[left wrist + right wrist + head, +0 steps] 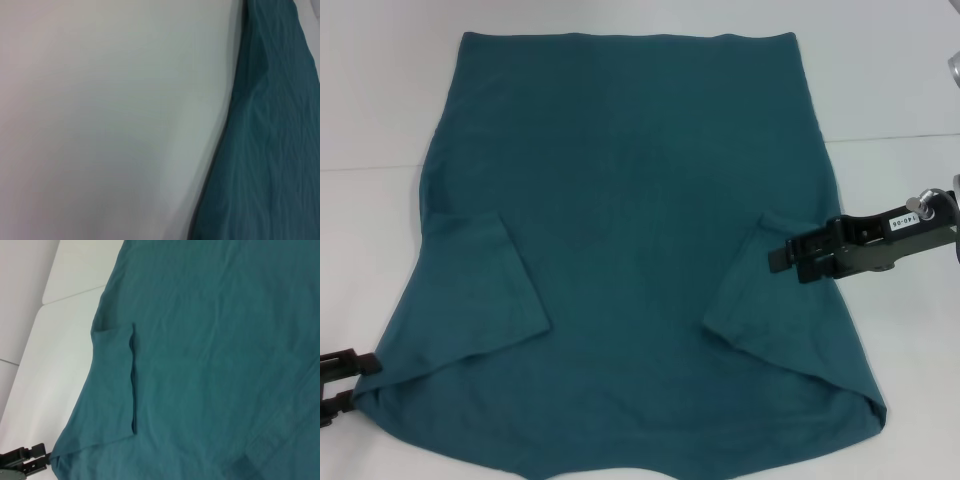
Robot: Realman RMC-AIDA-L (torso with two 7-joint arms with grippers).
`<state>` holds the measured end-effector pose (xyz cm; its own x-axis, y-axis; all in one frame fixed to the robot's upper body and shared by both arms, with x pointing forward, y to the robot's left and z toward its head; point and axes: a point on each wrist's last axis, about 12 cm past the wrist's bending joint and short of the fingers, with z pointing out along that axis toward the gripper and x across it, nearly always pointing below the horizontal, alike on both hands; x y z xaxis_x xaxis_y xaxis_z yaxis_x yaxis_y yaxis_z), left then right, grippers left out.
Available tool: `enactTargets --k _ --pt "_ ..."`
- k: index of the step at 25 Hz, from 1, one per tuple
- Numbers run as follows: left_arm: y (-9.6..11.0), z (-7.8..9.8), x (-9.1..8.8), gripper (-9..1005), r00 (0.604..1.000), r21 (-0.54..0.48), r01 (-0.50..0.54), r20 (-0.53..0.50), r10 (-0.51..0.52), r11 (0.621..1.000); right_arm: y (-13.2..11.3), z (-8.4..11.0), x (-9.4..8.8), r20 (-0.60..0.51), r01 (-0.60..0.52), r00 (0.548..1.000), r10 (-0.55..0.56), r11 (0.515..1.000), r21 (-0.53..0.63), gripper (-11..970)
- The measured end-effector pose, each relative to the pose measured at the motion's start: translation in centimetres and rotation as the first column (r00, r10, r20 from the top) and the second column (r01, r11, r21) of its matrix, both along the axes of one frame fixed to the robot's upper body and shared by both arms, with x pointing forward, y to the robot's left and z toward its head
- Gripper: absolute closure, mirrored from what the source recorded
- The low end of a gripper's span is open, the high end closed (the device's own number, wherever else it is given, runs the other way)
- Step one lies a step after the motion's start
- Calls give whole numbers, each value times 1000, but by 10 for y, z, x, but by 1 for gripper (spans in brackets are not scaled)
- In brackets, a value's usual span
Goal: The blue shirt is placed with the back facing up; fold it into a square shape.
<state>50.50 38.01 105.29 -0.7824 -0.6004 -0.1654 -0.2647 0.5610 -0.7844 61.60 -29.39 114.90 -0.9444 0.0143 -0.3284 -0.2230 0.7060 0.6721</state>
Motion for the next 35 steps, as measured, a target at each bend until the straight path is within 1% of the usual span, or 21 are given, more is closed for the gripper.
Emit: enactTargets --k 20,23,28,34,35 --pt "-7 0 5 384 1000 -10 18 -8 -18 1000 -1 -1 0 3 11 1000 -11 1000 -2 318" --pt "-8 0 6 415 1000 -15 19 -6 -19 1000 -2 -1 0 2 12 1000 -12 1000 -2 318" --pt "-8 0 6 620 1000 -19 19 -7 -20 1000 -2 -1 0 3 11 1000 -11 1000 -2 318" --pt "-8 1 6 825 1000 -18 21 -9 -21 1000 -2 -1 0 5 11 1000 -11 1000 -4 316" --pt "-8 1 6 838 1000 -19 22 -7 -22 1000 -3 -1 0 5 10 1000 -10 1000 -4 316"
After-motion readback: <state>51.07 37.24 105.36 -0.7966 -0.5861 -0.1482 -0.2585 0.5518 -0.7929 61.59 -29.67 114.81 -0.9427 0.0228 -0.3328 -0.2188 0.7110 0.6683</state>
